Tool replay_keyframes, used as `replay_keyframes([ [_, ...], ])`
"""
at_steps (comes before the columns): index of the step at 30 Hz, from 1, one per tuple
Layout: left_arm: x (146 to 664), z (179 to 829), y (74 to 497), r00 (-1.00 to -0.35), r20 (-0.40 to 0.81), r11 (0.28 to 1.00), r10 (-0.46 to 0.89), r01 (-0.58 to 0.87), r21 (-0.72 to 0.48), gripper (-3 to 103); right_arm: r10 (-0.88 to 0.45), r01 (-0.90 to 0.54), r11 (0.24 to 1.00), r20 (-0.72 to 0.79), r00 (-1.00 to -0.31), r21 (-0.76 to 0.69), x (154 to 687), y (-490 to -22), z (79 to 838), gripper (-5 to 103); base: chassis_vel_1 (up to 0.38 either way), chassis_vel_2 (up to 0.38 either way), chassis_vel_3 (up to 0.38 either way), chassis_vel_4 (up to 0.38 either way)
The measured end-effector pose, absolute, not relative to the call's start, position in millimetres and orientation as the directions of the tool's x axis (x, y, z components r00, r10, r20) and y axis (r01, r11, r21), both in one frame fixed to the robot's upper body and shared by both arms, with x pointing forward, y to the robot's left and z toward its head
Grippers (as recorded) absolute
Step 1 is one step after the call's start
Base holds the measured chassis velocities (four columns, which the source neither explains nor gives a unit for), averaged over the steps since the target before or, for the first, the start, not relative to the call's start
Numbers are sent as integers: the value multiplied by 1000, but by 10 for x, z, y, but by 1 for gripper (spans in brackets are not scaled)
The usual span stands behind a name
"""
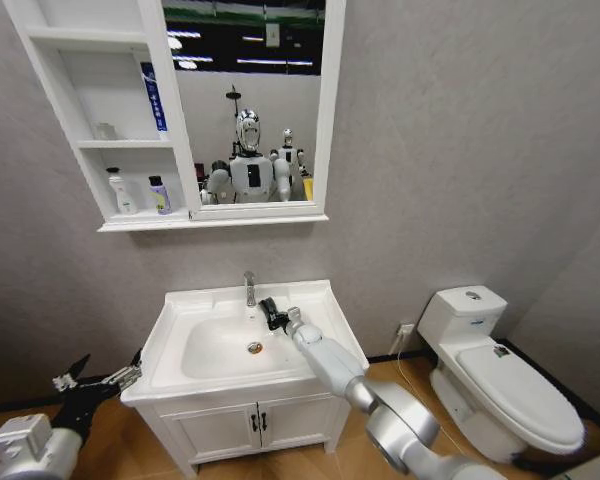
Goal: Move facial cleanser and shampoo from washbasin to cabinet, then wipe washbasin with towel.
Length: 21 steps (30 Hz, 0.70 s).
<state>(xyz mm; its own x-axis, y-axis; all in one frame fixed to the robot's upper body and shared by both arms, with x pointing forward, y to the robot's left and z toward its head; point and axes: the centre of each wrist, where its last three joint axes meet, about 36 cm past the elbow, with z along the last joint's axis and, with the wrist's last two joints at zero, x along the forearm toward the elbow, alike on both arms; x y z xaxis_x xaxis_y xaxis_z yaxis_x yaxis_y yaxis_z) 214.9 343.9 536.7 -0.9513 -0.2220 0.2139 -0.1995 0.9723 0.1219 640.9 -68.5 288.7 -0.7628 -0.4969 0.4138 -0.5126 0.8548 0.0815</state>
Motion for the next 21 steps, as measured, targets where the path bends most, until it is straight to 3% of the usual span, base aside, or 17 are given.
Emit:
replay_keyframes([
  [9, 2149, 5367, 3439, -951, 214, 972, -222, -200, 122, 100, -495, -490, 865, 352, -794, 110, 6492, -590, 3169, 3, 0, 0, 0, 0],
  [14, 2149, 5367, 3439, -951, 214, 972, -222, -199, 122, 100, -462, -454, 884, 345, -817, 108, 6474, -791, 3175, 3, 0, 0, 0, 0],
  [21, 2149, 5367, 3438, -951, 214, 972, -222, -199, 122, 100, -443, -412, 896, 375, -814, 166, 5975, -896, 3137, 3, 0, 0, 0, 0],
])
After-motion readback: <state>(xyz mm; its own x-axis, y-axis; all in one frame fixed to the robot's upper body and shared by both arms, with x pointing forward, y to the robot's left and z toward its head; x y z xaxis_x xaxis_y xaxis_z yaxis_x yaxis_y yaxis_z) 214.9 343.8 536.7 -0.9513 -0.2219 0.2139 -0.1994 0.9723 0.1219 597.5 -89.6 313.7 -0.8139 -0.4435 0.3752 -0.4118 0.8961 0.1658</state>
